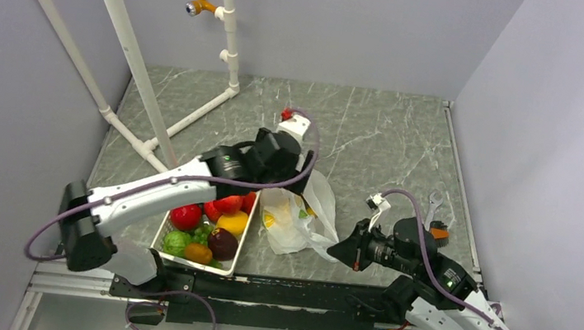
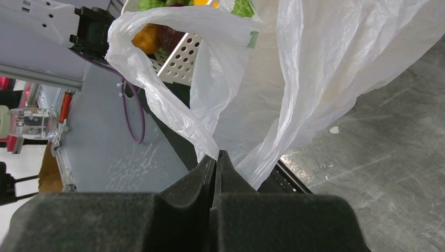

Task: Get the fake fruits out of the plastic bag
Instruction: Adjust the plastic bag at the center of the board.

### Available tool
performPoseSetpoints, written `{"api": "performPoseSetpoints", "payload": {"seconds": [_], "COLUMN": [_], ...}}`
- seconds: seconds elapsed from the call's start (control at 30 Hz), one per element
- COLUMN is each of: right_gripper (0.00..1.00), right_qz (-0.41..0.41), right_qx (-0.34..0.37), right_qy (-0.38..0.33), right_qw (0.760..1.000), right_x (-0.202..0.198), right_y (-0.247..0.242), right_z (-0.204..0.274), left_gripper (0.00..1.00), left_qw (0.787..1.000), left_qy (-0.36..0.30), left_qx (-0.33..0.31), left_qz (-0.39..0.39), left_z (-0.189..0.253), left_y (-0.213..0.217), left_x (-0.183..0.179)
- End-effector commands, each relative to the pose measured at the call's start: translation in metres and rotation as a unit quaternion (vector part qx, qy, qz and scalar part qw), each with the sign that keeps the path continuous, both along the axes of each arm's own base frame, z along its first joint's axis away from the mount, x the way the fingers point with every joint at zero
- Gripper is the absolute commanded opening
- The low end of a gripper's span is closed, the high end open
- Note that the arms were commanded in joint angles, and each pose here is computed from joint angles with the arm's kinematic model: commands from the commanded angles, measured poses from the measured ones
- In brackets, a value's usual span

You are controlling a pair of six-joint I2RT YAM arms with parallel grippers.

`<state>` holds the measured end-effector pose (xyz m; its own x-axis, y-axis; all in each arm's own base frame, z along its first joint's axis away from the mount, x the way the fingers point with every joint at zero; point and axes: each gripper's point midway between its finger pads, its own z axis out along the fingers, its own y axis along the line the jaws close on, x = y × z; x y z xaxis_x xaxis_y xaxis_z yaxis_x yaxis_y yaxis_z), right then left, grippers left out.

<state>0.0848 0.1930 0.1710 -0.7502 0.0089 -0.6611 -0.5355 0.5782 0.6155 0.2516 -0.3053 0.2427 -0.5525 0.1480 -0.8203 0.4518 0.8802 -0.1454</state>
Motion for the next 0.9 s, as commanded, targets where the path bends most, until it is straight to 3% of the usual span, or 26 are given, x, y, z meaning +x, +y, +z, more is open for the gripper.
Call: {"api": "performPoseSetpoints", "payload": {"seconds": [0.0, 0.1, 0.17, 0.23, 0.3, 0.6, 0.77, 0.87], "right_gripper": [0.0, 0.0, 0.0, 0.0, 0.0, 0.0, 0.0, 0.0], "right_qz": [0.015, 0.011, 0.016, 0.023, 0.038, 0.079, 0.129, 0.1], "right_qx": [0.036, 0.044, 0.05, 0.056, 0.058, 0.071, 0.064, 0.037], "right_qy": [-0.037, -0.045, -0.045, -0.043, -0.04, -0.035, -0.004, 0.007], "right_qw": [0.999, 0.998, 0.998, 0.997, 0.997, 0.994, 0.99, 0.994], "right_x": [-0.002, -0.002, -0.005, -0.008, -0.013, -0.028, -0.033, -0.02], "right_y": [0.004, 0.002, 0.002, 0.003, 0.005, 0.007, 0.023, 0.023], "right_z": [0.024, 0.029, 0.031, 0.03, 0.029, 0.032, 0.017, 0.004], "left_gripper": [0.96, 0.77, 0.49, 0.3, 0.02, 0.0, 0.0, 0.0], "left_qw": [0.99, 0.988, 0.989, 0.991, 0.991, 0.983, 0.975, 0.973], "left_qy": [-0.03, -0.022, -0.021, -0.028, -0.043, -0.131, -0.191, -0.198], "left_qx": [0.081, 0.102, 0.104, 0.098, 0.101, 0.118, 0.112, 0.106], "left_qz": [0.111, 0.112, 0.108, 0.088, 0.082, 0.056, 0.009, -0.049], "left_z": [-0.003, -0.01, -0.01, -0.005, 0.005, 0.075, 0.115, 0.125], "left_y": [0.021, 0.015, 0.009, -0.001, -0.007, -0.034, -0.048, -0.059], "left_x": [0.011, 0.014, 0.017, 0.02, 0.026, 0.093, 0.121, 0.125]}}
